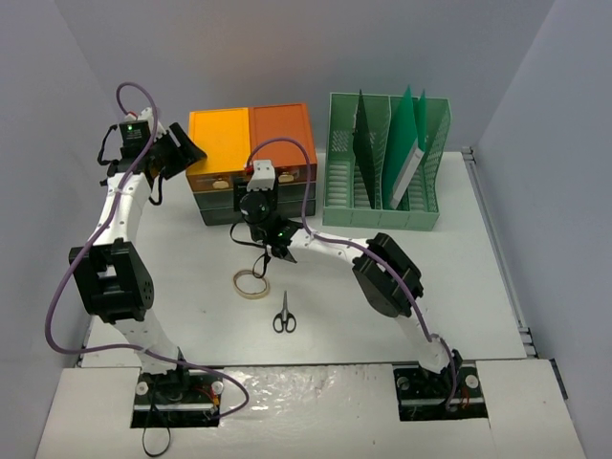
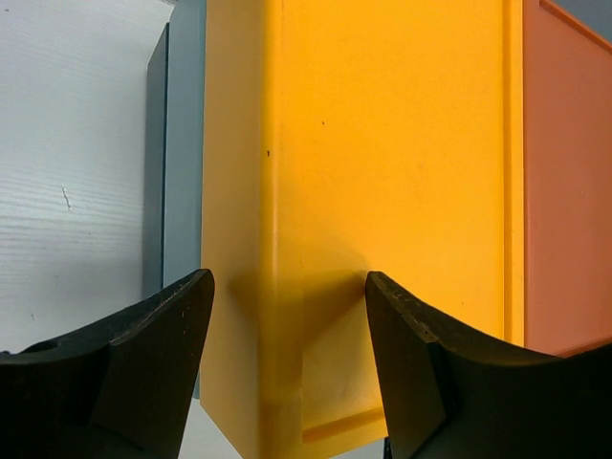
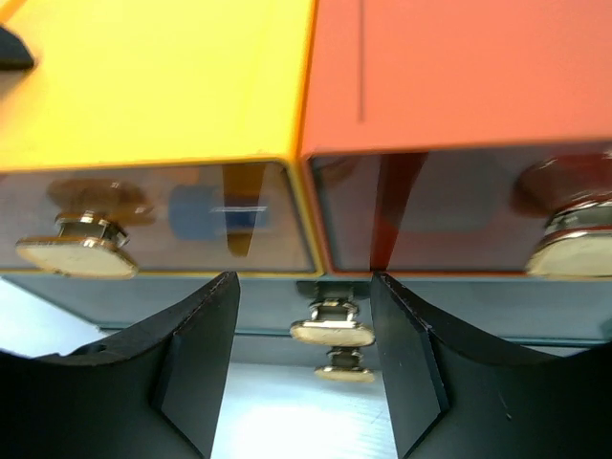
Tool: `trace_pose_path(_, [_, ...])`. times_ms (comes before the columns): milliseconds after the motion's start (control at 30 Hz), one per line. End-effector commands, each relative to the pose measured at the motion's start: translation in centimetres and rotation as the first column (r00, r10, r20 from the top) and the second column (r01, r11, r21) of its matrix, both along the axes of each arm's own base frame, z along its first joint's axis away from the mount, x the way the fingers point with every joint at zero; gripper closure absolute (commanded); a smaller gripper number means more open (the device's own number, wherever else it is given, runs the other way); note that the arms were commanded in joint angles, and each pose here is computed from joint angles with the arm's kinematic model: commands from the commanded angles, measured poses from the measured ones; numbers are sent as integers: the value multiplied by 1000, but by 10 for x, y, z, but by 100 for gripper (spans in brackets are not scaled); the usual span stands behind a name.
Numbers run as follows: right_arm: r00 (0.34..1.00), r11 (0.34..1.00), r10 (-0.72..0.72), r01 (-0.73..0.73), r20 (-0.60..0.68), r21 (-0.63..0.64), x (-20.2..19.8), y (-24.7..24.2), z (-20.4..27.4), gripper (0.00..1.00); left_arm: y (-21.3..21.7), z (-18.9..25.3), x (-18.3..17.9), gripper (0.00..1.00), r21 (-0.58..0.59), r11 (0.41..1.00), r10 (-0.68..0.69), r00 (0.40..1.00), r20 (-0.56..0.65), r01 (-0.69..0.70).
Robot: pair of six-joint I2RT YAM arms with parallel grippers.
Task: Organize the desk
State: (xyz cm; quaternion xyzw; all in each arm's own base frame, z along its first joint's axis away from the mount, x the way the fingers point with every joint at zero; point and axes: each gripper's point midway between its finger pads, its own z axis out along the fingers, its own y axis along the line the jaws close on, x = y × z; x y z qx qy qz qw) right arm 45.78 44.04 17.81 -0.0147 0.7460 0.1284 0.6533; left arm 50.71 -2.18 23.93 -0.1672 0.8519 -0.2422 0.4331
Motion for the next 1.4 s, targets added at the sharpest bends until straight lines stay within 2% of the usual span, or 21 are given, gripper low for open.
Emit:
trace_pose_path(0, [999, 985, 43, -45, 19, 169, 7, 16, 31, 46, 10, -52, -34, 40, 99, 995, 14, 981, -194, 5])
trace_pose_path(367, [998, 974, 60, -58, 0, 221, 19, 27, 31, 46, 11, -49, -35, 40, 103, 995, 16, 983, -186, 3])
trace_pose_path(533, [998, 978, 61, -57, -14, 201, 24, 32, 27, 46, 10, -50, -36, 40, 103, 995, 13, 982, -188, 6])
trace_pose_path(1100, [996, 991, -1, 13, -86, 135, 22, -3, -23, 51, 11, -52, -37, 40, 105, 994, 14, 982, -189, 6])
trace_pose_path(1367, [998, 990, -61, 63, -18, 127, 36, -17, -13, 59, 11, -55, -38, 40, 110, 994, 11, 980, -196, 11])
